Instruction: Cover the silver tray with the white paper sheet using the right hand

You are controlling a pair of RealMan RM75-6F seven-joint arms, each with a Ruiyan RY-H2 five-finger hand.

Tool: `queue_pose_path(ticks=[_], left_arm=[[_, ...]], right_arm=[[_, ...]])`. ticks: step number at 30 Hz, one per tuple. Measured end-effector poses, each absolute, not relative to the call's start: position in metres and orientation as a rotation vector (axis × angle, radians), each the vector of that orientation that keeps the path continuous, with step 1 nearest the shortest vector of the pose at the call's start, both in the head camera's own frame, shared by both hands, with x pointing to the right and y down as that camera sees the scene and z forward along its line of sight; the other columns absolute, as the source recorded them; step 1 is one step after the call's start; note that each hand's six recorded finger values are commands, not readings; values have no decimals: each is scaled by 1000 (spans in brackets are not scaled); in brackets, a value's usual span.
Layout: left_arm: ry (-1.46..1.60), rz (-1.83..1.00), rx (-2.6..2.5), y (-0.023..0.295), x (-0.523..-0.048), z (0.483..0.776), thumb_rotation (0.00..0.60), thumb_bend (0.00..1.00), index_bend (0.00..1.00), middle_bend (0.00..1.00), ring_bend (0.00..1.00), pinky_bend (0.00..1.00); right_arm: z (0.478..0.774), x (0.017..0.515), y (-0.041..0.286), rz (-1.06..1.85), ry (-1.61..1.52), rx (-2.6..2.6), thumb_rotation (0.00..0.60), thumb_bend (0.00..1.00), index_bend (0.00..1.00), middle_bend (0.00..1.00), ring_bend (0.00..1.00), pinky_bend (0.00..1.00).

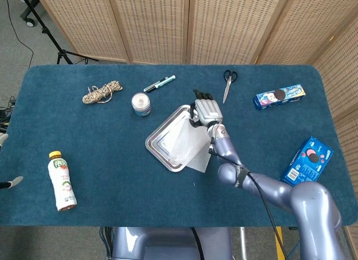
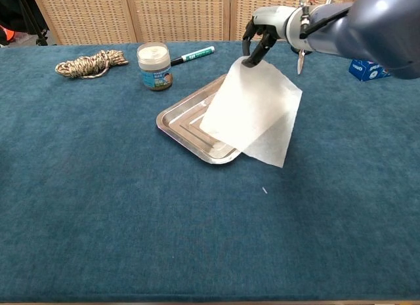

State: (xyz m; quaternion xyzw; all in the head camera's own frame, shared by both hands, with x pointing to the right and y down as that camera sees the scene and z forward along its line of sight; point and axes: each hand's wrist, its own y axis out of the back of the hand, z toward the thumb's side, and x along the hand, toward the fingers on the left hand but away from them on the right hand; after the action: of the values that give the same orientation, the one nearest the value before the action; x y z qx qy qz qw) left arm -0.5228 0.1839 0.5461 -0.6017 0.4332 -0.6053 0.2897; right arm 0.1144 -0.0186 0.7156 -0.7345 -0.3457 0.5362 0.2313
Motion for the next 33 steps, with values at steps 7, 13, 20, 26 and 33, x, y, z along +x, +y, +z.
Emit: queue_pose_path(ticks=[7,13,20,26,33], left_arm=[[1162,-1627,-1620,181,-527,548,600,0,0,0,0,0],[1161,-1636,-1628,179,-529,550,600,0,0,0,0,0],[1167,-1636,-1634,179,-531,549,600,0,0,0,0,0],[1173,-1638,-1634,179,-532,549,600,0,0,0,0,0],[1169,-1639,-1633,179,-531,550,600,0,0,0,0,0]], right_arm=[[728,95,-26,1509,-1041,-1989,600,672,658,0,0,0],[736,82,-23,1523,-1075,-2000,600,695,660,0,0,0],[747,76,-17,1540,-1024,-1990,600,689,661,0,0,0],[755,84,-18,1559,-951,-1947,600,672,660,0,0,0],[759,88,-17,1560,-927,-1959,600,635,365,0,0,0]])
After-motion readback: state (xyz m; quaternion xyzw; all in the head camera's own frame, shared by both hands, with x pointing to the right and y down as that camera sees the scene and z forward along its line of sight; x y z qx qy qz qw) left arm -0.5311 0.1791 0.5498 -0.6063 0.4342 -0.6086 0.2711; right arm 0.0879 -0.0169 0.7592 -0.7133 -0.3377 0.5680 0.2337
